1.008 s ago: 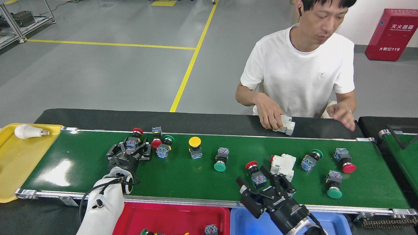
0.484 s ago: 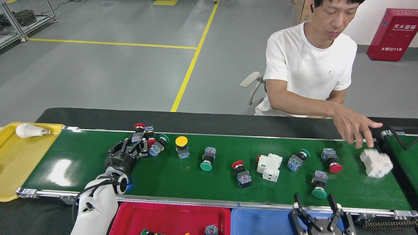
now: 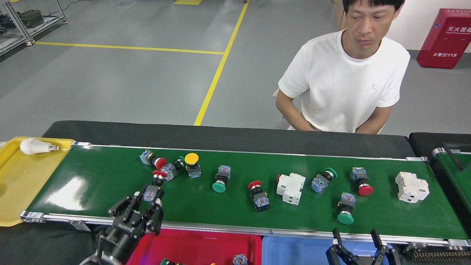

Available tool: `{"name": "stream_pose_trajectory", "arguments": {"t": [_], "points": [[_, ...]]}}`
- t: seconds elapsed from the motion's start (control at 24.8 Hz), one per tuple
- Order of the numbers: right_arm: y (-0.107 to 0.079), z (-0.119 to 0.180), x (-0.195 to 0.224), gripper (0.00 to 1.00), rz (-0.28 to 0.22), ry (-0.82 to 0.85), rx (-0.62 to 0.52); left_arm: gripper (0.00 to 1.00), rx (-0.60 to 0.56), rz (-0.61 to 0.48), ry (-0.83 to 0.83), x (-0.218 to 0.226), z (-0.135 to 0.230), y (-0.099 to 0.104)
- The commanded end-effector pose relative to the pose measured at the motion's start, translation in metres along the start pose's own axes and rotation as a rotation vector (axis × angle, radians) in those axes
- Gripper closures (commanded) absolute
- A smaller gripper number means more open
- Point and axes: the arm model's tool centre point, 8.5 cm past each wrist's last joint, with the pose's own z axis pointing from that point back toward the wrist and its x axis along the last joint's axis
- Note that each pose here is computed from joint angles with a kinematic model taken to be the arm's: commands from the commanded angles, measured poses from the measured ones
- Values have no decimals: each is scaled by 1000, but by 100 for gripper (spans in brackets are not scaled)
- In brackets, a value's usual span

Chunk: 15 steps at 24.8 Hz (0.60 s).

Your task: Pick switch part from conveyor to tray

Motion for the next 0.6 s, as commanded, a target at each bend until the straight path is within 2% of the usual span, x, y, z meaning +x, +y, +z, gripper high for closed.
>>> {"name": "stream_pose_trajectory", "arguments": {"t": [0.0, 0.08, 0.12, 0.16, 0.24, 0.48, 0.52, 0.56], "points": [[-3, -11, 10, 2, -26, -3, 44, 83, 3, -9, -76, 18, 5, 3], [0, -14, 14, 2, -33, 0, 82, 71, -15, -9, -171, 42, 5, -3], [1, -15, 16, 3, -36, 1, 99, 62, -24, -18, -210, 50, 4, -6], [5, -16, 17, 4, -38, 1, 124, 44, -37, -33, -240, 57, 3, -8], [11, -24, 26, 6, -45, -7, 167, 0, -59, -52, -254, 62, 5, -13], [17, -62, 45, 6, -20, 65, 211, 0, -68, -38, -238, 60, 6, -16], [21, -64, 46, 10, -21, 59, 236, 0, -67, -31, -224, 59, 6, -16], [23, -64, 47, 19, -18, 57, 247, 0, -64, -22, -201, 54, 6, -15]]}}
